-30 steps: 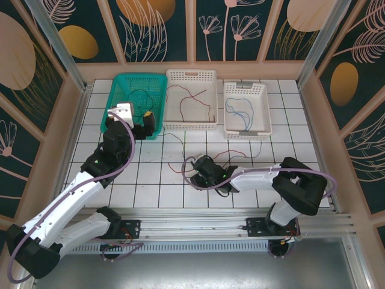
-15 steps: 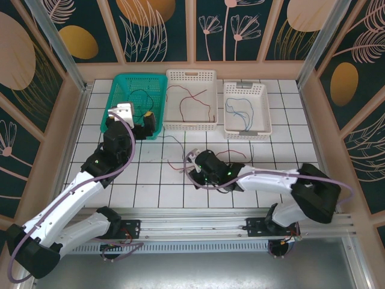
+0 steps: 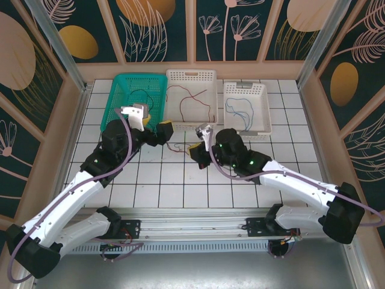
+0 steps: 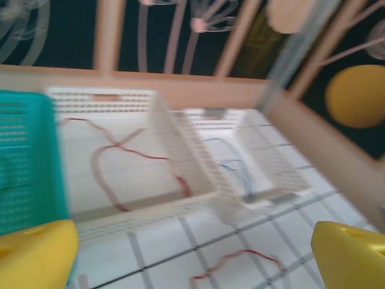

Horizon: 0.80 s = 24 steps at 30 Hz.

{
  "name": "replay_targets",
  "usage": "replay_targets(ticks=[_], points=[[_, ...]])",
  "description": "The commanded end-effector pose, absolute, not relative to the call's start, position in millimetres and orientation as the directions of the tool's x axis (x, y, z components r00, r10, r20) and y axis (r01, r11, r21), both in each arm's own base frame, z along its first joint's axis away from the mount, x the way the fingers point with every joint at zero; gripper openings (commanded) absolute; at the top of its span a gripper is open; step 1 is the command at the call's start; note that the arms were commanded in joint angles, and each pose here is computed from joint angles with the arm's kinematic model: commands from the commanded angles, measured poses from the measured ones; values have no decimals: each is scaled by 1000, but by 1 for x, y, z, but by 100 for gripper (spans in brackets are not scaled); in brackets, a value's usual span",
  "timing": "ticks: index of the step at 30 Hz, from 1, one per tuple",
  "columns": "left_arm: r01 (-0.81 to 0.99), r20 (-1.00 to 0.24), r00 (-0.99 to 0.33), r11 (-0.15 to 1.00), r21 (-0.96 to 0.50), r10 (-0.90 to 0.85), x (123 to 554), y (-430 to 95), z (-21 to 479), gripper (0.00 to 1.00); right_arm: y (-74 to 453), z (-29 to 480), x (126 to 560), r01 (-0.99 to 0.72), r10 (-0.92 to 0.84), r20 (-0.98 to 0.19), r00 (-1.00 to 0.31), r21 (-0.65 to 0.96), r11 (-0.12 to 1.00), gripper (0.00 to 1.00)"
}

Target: Untangle the cables

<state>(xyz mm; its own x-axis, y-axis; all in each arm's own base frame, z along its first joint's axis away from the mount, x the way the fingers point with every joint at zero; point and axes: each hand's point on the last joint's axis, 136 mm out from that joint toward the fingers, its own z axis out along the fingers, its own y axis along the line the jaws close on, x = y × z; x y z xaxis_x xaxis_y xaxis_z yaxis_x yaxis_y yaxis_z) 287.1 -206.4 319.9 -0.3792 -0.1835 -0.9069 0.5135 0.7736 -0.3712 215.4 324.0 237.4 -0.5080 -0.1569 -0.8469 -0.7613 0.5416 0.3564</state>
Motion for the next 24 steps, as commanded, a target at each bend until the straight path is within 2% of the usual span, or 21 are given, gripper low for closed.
replay_targets(ticks=[1,8,16,19,24], points=[[681,-878,-431,564,-467,-208,256,-238,344,98,328,282,214,-807,-104,-884,-455,360,468,0],[721,-841,-516,448,-529,-161,239,-256,324,98,335,297,214,-829,-98,-894,-437,358,430,0],[728,-823,-549,401,-556,-143,233,-263,315,98,338,309,213,-839,-76,-902,-426,361,407,0],[730,-819,-556,387,-562,-141,230,-263,313,95,336,309,214,-836,-76,-902,-424,358,414,0],[736,-817,-560,369,-568,-140,224,-263,313,84,336,309,216,-833,-71,-901,-428,363,417,0]])
